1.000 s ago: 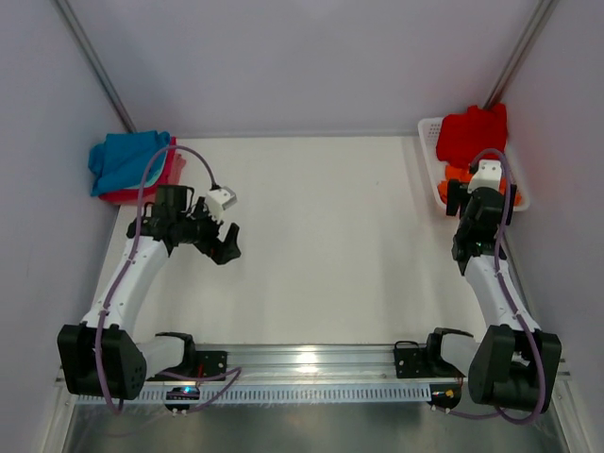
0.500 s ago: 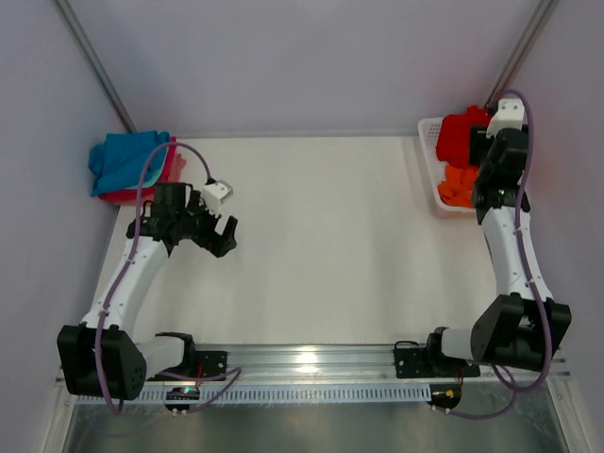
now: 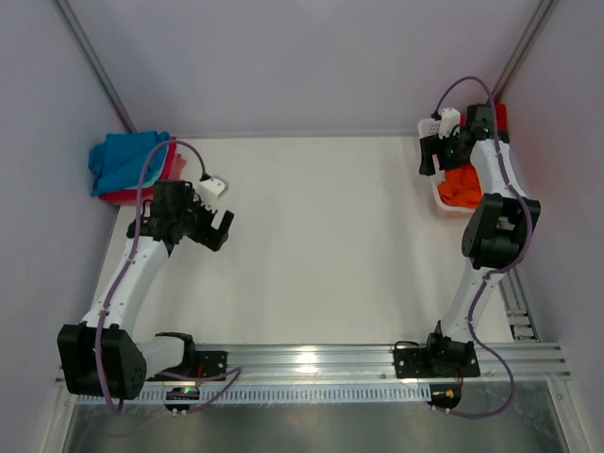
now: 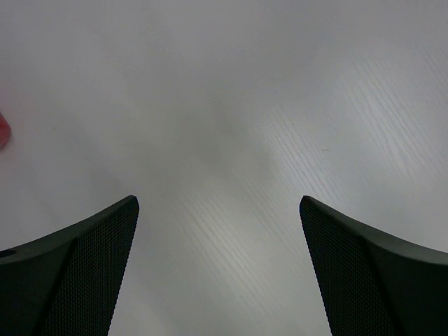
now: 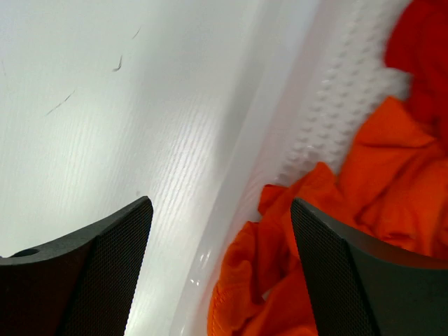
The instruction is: Fold and stack the t-shirts
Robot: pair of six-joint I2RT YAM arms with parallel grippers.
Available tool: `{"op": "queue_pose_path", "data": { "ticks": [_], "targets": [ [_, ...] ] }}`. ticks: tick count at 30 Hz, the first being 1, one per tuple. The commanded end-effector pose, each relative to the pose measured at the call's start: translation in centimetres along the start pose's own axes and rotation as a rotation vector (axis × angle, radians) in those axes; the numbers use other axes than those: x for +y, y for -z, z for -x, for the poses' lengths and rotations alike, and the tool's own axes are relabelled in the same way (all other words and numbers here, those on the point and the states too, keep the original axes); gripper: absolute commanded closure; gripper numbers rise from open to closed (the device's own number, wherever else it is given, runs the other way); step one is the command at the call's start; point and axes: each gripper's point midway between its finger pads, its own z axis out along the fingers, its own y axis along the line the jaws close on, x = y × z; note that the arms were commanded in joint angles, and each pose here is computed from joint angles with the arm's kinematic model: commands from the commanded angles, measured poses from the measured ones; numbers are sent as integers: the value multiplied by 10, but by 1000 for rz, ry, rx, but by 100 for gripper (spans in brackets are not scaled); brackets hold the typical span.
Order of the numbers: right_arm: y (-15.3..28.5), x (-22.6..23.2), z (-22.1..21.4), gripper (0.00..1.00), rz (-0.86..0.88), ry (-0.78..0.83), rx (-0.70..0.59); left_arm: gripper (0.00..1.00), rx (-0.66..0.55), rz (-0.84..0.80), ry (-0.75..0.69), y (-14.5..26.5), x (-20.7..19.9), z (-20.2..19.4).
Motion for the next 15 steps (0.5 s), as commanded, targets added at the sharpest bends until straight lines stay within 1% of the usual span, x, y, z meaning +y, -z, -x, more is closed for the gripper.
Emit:
{"op": "queue_pose_path", "data": {
  "ticks": [1,4,7,15],
  "targets": [
    [4,33,-2,16,218,11,35,1,1,35,6,-4,7,-1],
    [-2,37,-14,16,247,19,73,1,9,38,6,-6,8,-3],
    [0,38,-21,16,244,37,77,1,24,39,13,-10,9,-5],
    [29,33,-14,16,150,81,49,1,56,16,27,-19,8,-11]
  ]
}}
